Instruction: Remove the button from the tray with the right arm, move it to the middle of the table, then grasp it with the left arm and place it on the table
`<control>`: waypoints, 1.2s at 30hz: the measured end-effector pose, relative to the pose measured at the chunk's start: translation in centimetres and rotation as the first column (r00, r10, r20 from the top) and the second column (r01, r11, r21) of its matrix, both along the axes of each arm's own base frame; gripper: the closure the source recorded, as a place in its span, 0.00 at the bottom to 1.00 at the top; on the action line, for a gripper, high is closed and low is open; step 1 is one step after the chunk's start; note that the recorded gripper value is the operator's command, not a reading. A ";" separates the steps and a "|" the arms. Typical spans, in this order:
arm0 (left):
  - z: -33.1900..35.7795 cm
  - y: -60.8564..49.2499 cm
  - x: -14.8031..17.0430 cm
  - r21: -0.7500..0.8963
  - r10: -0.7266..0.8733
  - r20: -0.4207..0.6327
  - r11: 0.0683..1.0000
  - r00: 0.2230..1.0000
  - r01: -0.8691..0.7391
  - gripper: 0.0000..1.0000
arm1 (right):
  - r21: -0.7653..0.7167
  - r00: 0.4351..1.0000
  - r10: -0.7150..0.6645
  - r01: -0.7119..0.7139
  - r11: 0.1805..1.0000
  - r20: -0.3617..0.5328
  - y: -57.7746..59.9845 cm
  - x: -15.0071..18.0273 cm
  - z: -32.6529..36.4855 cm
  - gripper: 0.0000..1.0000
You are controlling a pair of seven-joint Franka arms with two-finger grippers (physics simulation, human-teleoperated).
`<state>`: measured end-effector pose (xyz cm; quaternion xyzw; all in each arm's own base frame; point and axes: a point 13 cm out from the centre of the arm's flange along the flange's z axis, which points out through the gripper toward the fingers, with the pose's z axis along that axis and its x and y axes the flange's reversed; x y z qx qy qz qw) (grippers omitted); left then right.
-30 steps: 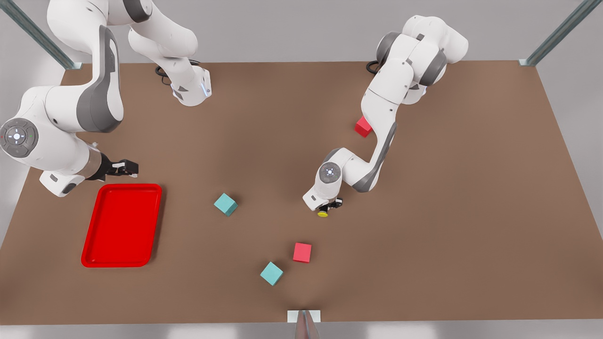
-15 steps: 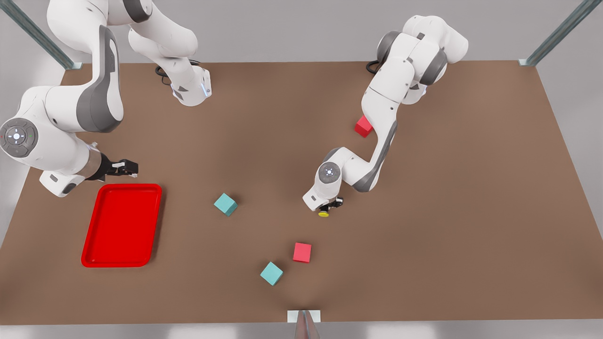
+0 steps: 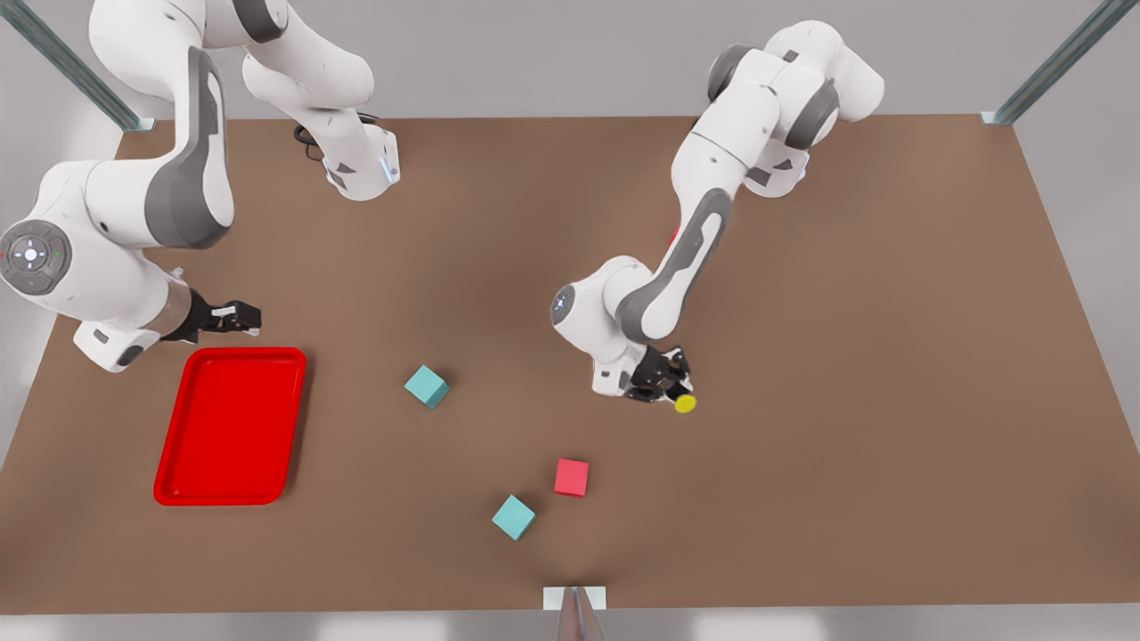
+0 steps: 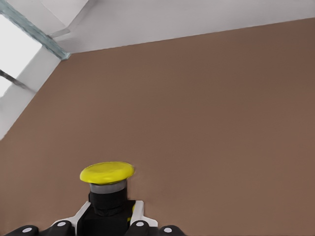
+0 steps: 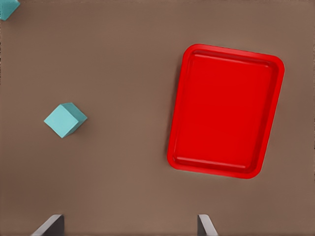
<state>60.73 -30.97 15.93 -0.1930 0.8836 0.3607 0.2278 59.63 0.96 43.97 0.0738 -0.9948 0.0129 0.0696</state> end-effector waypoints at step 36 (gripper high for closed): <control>-9.6 10.6 -0.5 -0.127 0.238 0.931 0.923 0.277 -0.364 0.00 | 0.000 0.995 -0.006 0.006 1.000 0.102 -0.7 4.2 -1.0 0.00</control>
